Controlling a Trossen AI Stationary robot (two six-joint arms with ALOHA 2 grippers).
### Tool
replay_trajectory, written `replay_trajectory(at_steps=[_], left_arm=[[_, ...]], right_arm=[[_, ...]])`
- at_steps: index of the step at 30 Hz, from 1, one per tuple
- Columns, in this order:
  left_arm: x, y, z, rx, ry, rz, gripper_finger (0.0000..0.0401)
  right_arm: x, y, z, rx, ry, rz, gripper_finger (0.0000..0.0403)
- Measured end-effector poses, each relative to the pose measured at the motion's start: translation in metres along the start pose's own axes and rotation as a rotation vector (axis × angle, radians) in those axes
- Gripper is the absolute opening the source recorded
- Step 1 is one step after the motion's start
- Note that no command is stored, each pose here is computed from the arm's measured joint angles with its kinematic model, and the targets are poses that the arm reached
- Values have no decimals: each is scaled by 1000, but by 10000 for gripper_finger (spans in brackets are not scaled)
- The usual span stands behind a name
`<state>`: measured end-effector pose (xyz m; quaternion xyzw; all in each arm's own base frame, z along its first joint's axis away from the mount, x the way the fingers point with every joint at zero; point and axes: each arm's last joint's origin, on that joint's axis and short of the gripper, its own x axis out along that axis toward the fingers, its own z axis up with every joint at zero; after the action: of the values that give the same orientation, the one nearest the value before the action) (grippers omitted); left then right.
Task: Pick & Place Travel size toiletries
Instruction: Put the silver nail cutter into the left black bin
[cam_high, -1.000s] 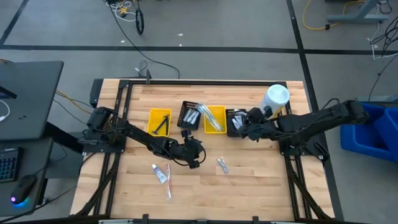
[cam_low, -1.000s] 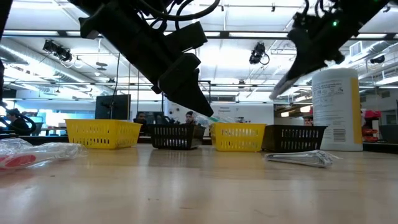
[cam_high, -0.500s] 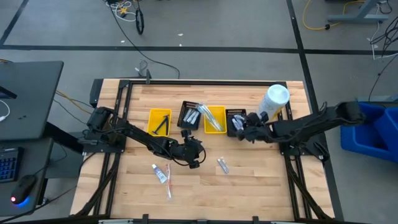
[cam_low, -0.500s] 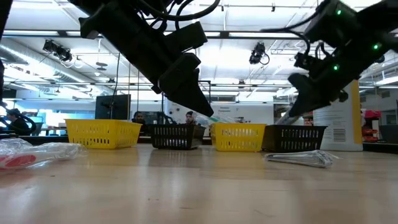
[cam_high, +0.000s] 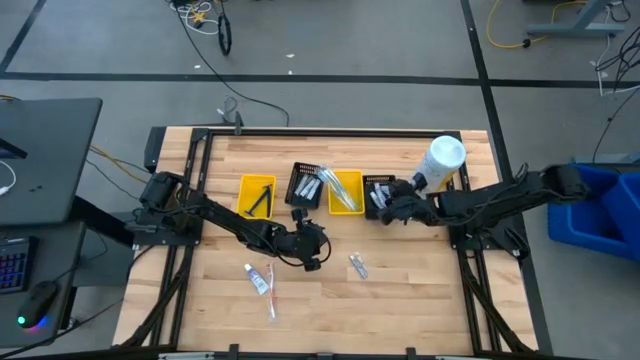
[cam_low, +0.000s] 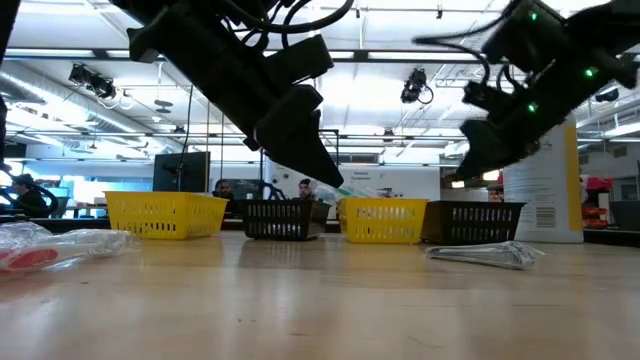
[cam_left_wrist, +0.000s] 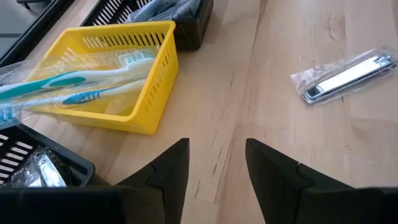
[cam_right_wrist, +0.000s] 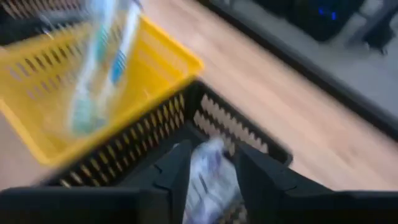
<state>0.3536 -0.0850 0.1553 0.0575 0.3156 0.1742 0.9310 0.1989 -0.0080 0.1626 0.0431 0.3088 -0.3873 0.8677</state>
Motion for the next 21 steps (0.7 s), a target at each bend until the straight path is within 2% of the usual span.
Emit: replay_trajectory(at_steps=[3, 5, 9, 11, 21], left_arm=[[0, 0, 0, 0, 7, -21, 167], [-1, -1, 1, -12, 17, -21, 167], [-18, 5, 24, -7, 43, -60, 167], [-29, 11, 31, 15, 81, -67, 167], [-102, 51, 59, -28, 53, -101, 167]], right_arm=[[-5, 6, 19, 19, -76, 65, 154], [-8, 11, 30, 8, -105, 149, 169], [-15, 21, 48, -33, -147, 365, 197], [-18, 24, 51, -39, -156, 435, 211], [-30, 36, 45, -109, -165, 506, 238]])
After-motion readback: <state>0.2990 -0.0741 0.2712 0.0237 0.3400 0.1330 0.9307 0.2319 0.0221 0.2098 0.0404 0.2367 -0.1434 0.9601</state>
